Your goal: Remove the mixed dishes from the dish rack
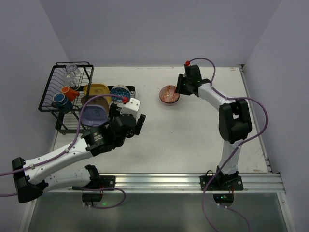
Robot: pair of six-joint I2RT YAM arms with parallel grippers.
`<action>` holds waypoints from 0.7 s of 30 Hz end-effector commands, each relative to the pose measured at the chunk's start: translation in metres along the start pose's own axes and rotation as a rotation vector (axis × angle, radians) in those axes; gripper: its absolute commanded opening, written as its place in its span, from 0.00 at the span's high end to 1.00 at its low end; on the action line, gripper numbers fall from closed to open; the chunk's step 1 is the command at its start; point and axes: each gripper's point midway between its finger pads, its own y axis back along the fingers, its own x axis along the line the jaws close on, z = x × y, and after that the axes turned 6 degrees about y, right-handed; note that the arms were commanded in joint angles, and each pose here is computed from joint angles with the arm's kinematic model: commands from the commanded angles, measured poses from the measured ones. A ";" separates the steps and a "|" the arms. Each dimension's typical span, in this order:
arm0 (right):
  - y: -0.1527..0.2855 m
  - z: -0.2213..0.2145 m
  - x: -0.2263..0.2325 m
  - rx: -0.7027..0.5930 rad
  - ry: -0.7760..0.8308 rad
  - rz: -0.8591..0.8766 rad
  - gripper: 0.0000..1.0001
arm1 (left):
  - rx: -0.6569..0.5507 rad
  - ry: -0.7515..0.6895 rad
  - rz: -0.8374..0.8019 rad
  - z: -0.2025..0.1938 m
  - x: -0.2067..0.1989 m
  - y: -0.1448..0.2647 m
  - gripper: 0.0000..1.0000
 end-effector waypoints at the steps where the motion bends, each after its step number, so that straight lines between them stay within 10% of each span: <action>1: 0.021 0.032 0.004 -0.097 0.041 -0.007 0.61 | -0.029 0.035 -0.004 0.009 -0.002 -0.002 0.00; 21: 0.009 -0.001 -0.006 -0.050 0.044 -0.097 0.97 | -0.026 0.087 -0.017 0.013 -0.009 -0.003 0.00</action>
